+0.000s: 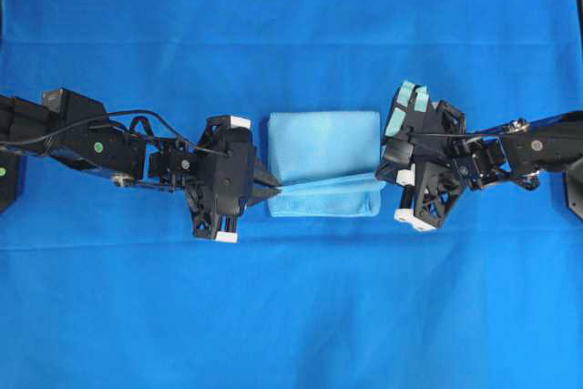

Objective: Fold the light blue towel.

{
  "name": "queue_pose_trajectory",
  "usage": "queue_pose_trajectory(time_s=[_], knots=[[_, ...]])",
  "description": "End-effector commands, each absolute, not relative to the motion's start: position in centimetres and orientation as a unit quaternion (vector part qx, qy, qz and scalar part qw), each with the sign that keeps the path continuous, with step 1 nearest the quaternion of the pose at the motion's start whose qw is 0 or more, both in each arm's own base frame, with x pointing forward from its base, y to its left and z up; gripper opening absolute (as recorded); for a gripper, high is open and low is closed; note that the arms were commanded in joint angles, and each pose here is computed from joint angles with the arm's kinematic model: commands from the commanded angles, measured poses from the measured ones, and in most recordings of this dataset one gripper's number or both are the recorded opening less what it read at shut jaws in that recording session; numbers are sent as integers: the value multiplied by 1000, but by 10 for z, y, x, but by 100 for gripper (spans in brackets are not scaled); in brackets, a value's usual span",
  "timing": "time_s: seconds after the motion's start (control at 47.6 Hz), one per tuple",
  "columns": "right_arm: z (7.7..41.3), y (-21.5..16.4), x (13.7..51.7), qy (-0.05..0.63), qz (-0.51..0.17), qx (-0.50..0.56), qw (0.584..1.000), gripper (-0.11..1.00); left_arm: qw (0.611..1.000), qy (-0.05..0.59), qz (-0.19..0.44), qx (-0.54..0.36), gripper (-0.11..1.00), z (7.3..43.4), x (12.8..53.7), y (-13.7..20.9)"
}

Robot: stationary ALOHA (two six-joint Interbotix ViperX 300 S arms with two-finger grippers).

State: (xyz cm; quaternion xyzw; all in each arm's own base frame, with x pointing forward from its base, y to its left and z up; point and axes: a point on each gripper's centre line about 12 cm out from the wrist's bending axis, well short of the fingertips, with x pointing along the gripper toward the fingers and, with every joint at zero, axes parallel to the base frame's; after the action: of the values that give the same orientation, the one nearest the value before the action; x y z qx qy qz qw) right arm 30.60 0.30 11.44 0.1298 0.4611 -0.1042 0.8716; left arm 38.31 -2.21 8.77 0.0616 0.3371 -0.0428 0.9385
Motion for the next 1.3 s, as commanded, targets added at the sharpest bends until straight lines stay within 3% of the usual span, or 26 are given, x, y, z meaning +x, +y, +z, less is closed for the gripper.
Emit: queue_pose_trajectory(time_s=[0.0,0.189,0.336,0.504,0.567,0.714,1.03,1.282], knots=[[120,5,311,444,-94,136,881,4,943,322,-46,62,5,95,386,-26],[122,7,315,432,-84,140,887,4,945,317,-47,63,8,97,390,-27],[125,9,318,427,-80,141,890,7,947,312,-47,62,28,100,392,-28],[135,14,325,414,-68,130,898,55,950,303,-49,63,56,111,395,-29],[142,17,327,408,-64,126,902,65,951,300,-49,64,61,118,393,-29],[165,24,325,395,-59,110,910,59,952,293,-51,69,61,139,389,-29],[215,21,293,375,-83,82,920,60,952,293,-53,67,61,195,358,-27],[252,10,244,297,-78,69,949,60,969,231,-50,64,61,232,309,-23]])
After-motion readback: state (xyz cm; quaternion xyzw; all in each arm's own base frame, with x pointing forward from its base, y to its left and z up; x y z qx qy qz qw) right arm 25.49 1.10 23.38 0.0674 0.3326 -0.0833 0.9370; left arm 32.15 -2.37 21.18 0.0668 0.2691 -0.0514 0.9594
